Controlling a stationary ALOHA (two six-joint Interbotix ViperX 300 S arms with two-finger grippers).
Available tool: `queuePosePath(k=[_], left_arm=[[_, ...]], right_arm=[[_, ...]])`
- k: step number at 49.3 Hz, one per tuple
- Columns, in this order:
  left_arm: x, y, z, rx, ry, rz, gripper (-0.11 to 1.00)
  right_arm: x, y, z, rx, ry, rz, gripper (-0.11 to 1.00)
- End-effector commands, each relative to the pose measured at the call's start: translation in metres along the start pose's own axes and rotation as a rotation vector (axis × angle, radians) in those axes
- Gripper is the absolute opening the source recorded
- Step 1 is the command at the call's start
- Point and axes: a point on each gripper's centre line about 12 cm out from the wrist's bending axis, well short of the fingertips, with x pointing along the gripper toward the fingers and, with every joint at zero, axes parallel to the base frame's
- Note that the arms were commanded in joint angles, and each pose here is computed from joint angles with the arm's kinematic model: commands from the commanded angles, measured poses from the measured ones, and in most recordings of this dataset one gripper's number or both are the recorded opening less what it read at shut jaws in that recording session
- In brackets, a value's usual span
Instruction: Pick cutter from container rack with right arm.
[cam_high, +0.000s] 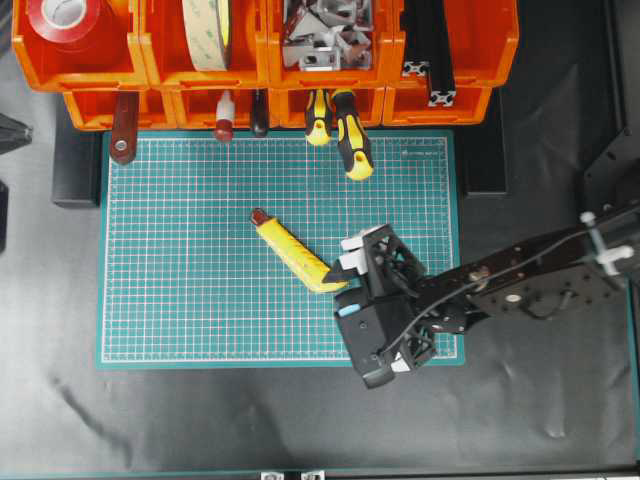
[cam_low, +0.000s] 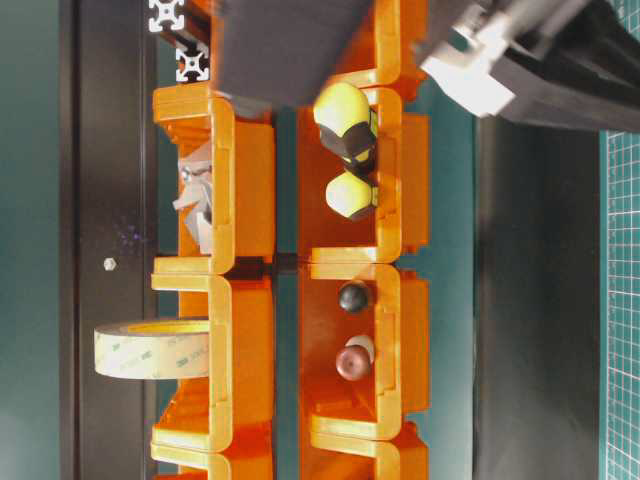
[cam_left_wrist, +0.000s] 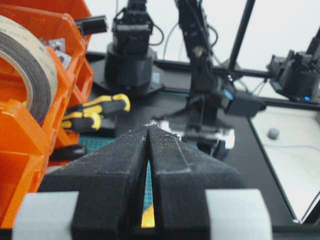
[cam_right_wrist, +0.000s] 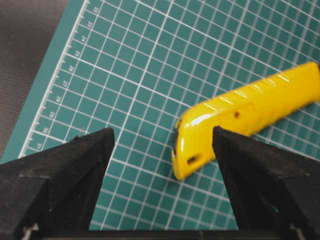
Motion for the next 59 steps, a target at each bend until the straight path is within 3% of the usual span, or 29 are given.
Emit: queuePosePath(k=[1,14,30,47,59], left_arm=[[0.000,-0.001,0.007,-0.003,-0.003,-0.001,0.01],[-0.007,-0.004,0.005,-0.003,0.059,-0.011,0.01],[-0.006,-0.005,0.002,-0.001,0.073,-0.018,0.01],[-0.006,-0.005,0.001,-0.001,0.075,-0.018,0.01],[-0.006,-0.005,0.001,-0.001,0.073,-0.018,0.01]], right_arm=[[-0.031,-0.010,0.016,0.053,-0.065,-0.023,0.76],[-0.108,-0.028,0.031,0.199,-0.251,-0.007,0.76],[-0.176,-0.041,-0.006,0.425,-0.406,0.029,0.76],[-0.225,-0.057,-0.044,0.512,-0.509,-0.019,0.76],[-0.242,-0.066,-0.062,0.553,-0.534,-0.062,0.75]])
